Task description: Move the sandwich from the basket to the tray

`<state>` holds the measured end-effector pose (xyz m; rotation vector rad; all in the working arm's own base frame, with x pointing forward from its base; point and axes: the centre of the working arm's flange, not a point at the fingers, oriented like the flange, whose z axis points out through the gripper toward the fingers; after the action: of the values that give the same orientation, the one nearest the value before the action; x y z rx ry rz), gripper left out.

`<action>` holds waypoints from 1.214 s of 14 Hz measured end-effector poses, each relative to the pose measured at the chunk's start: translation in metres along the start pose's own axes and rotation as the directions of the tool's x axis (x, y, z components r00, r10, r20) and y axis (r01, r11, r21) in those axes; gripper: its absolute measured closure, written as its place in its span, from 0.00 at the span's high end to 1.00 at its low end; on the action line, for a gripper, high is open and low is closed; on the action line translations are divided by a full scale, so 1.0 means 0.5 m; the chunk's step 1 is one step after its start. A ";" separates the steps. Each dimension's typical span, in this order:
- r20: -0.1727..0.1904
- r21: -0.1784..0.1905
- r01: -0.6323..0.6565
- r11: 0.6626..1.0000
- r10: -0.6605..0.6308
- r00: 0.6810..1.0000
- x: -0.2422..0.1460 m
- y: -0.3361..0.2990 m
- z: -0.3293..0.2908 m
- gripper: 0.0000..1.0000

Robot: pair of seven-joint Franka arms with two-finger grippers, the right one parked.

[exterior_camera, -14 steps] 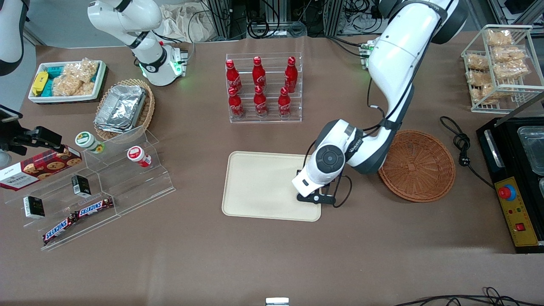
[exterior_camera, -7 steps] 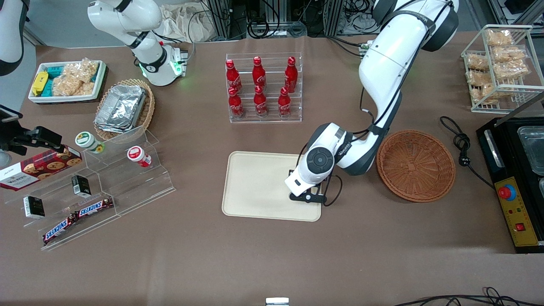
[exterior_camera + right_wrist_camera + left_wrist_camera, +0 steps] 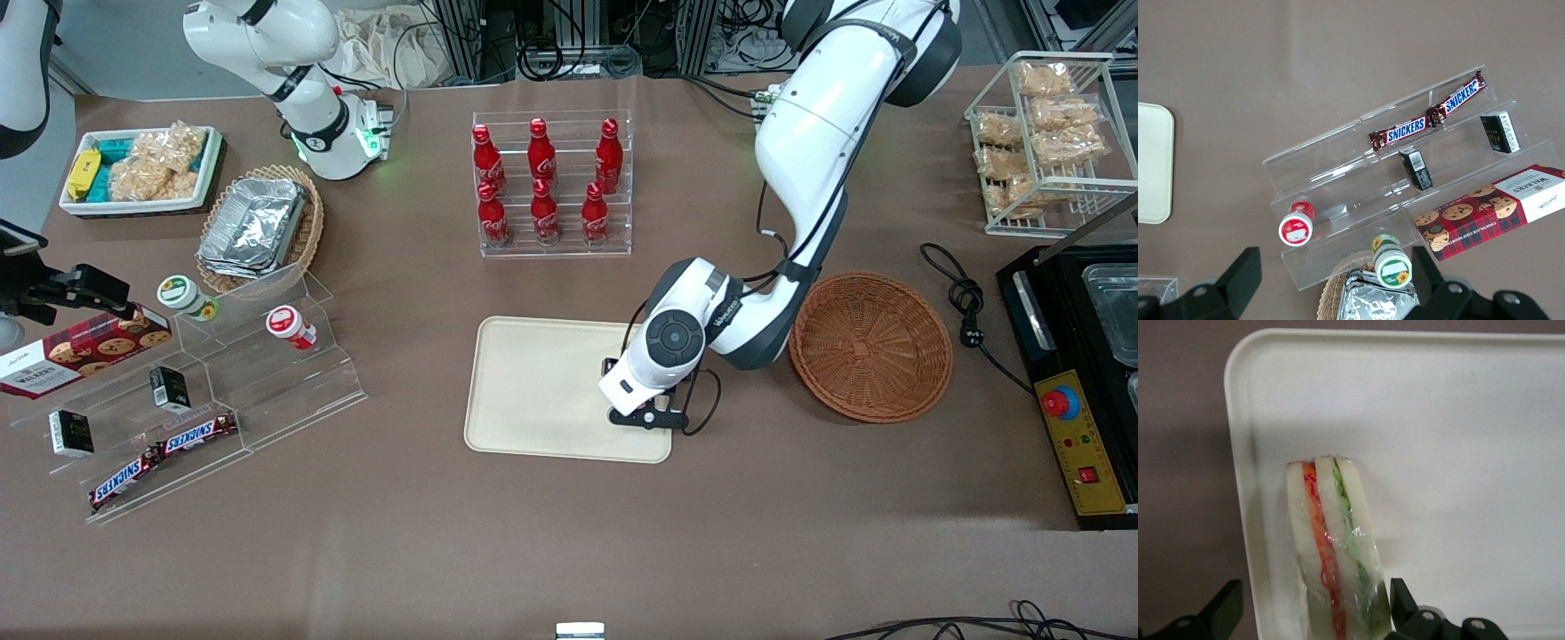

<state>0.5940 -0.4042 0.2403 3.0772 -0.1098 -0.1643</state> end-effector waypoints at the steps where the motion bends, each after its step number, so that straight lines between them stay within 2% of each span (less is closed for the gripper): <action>1: -0.010 0.000 0.007 1.000 -0.007 1.000 0.002 -0.001 -0.031 0.99; 3: -0.045 -0.006 0.051 0.999 -0.051 0.998 0.010 -0.017 -0.112 0.99; 5: -0.056 0.001 0.090 0.996 -0.089 0.994 0.019 -0.059 -0.201 0.99; 8: -0.027 0.036 0.130 0.991 -0.129 0.991 0.018 -0.165 -0.338 0.99; 12: 0.044 0.082 0.087 0.993 -0.091 0.995 -0.015 -0.322 -0.480 0.99; 15: 0.081 0.088 0.062 0.994 -0.069 0.994 -0.037 -0.447 -0.555 0.99; 17: 0.082 0.081 0.065 0.995 -0.072 0.994 -0.049 -0.534 -0.600 0.99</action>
<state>0.6201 -0.1204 0.5240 3.1545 -0.0148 -0.3011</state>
